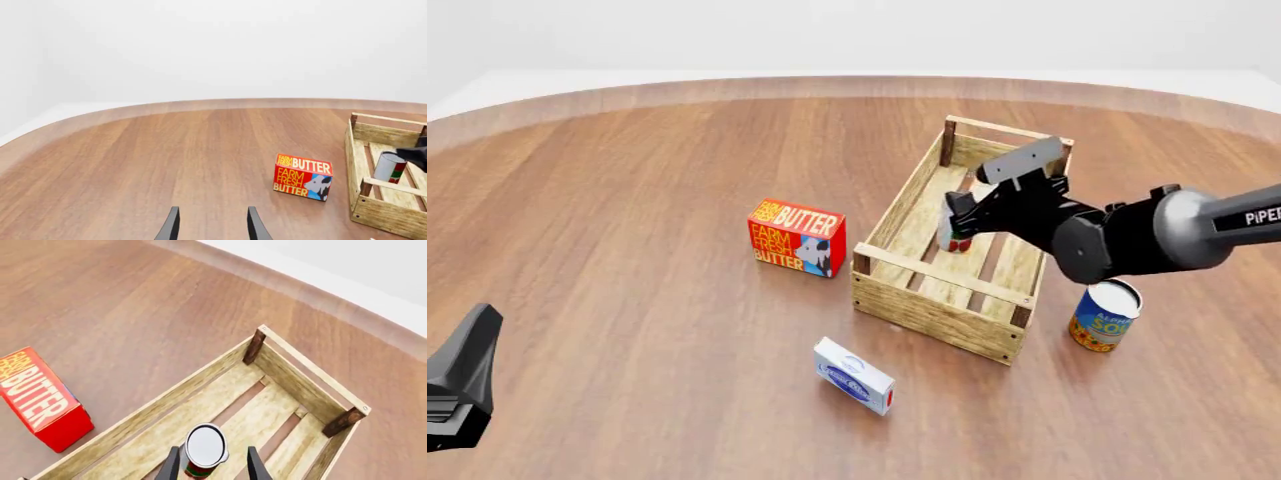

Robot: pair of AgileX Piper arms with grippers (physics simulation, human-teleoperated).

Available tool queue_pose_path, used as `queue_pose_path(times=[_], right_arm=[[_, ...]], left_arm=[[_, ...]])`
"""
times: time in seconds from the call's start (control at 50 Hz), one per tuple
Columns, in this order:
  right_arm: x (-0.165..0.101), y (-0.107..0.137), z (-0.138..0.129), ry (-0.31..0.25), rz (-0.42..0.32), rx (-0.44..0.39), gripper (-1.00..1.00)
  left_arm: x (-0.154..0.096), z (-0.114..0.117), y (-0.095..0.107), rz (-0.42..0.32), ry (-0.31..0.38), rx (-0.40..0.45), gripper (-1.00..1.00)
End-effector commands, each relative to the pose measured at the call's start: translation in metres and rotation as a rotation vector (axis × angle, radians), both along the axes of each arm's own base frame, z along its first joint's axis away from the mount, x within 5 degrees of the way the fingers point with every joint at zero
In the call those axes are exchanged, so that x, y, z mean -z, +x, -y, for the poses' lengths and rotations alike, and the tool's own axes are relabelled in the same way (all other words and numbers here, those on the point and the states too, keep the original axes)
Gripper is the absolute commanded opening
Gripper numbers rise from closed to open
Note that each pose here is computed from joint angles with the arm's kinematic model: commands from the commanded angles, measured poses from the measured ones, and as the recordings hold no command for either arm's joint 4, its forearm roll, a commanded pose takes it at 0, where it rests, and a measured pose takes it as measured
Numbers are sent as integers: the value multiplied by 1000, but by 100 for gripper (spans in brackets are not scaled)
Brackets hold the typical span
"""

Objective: Pick up the tomato sauce, and put it in the wooden tray.

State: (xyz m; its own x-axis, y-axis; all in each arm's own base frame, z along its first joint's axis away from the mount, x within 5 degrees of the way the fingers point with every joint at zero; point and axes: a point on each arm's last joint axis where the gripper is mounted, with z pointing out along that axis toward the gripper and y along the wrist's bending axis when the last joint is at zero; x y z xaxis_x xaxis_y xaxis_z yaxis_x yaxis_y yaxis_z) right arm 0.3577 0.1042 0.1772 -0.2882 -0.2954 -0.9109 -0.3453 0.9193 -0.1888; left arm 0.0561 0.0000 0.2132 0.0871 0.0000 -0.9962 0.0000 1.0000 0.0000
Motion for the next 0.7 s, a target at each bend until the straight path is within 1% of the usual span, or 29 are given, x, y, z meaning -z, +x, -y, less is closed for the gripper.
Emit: queue_pose_path(times=[0.02,0.12,0.3,0.7], right_arm=[[-6,-10,4,6,9,4,100],[-12,-18,7,11,19,6,100],[-17,-27,10,9,28,7,100],[-30,-53,18,28,55,13,100]], left_arm=[[0,0,0,0,0,0,100],[0,0,0,0,0,0,100],[0,0,0,0,0,0,100],[0,0,0,0,0,0,100]])
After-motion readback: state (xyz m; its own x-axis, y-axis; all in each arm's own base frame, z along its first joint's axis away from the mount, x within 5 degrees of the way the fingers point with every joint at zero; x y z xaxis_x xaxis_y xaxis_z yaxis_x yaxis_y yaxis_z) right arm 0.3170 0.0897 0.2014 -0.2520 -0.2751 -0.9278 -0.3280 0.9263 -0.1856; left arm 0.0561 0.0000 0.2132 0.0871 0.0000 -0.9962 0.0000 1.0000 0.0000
